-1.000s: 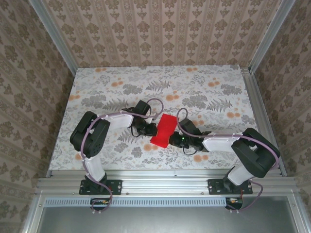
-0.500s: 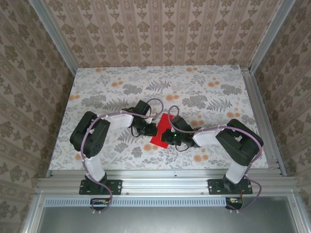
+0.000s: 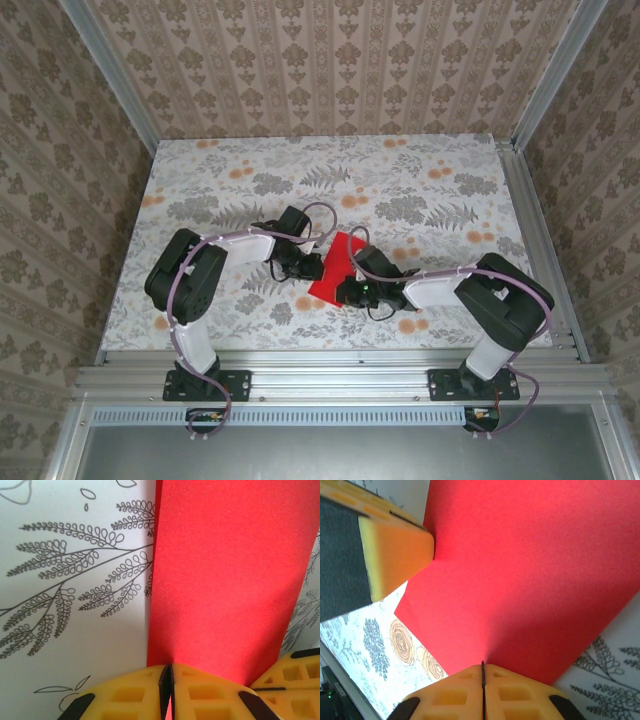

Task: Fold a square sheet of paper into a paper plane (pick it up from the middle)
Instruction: Fold the square sheet of paper in half at the center of the table.

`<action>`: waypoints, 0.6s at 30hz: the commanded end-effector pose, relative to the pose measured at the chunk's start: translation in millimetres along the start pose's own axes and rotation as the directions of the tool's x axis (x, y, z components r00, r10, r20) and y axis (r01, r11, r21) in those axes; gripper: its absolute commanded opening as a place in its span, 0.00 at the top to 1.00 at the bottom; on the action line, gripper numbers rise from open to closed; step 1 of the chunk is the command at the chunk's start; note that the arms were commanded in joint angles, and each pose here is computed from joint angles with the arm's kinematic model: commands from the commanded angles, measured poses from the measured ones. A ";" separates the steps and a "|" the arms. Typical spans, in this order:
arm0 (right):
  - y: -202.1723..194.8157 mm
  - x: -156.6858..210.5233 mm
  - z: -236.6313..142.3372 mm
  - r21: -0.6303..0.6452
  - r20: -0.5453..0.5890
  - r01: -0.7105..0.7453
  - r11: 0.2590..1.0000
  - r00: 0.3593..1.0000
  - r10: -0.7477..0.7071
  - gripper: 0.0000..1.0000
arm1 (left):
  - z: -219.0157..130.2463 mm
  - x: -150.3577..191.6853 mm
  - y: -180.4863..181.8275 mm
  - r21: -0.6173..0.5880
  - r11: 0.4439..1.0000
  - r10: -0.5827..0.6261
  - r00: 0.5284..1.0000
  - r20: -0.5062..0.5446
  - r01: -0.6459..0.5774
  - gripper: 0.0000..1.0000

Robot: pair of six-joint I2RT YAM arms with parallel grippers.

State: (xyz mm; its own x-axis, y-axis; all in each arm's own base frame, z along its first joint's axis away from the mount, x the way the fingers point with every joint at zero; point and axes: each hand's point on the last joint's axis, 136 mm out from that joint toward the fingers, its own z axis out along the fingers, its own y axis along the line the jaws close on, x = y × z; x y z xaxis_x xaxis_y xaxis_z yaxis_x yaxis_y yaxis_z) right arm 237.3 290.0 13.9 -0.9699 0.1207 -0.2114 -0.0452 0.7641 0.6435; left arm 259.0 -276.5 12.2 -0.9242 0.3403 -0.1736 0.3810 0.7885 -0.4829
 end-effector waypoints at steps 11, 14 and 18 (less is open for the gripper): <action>-22.7 47.9 -21.3 0.086 -0.123 -0.001 0.996 0.992 0.012 0.89 | 17.6 68.1 67.5 -0.250 0.966 -0.125 0.971 -0.206 0.071 0.86; 11.6 22.2 -18.1 -0.028 -0.043 -0.009 1.000 0.999 0.008 0.89 | 17.4 65.9 65.6 -0.243 0.967 -0.124 0.971 -0.202 0.073 0.86; 37.9 1.9 -14.9 -0.100 0.006 -0.002 0.995 1.000 0.002 0.89 | 14.1 64.8 63.3 -0.242 0.968 -0.116 0.973 -0.199 0.066 0.86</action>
State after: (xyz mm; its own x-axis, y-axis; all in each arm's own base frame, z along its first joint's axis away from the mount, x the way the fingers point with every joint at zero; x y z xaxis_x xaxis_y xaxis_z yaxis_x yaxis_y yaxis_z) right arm 213.2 286.8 24.7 -0.9786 0.0998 -0.1800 -0.0425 0.7577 0.6512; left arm 258.7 -276.3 12.3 -0.9246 0.3402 -0.1717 0.3799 0.7889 -0.4829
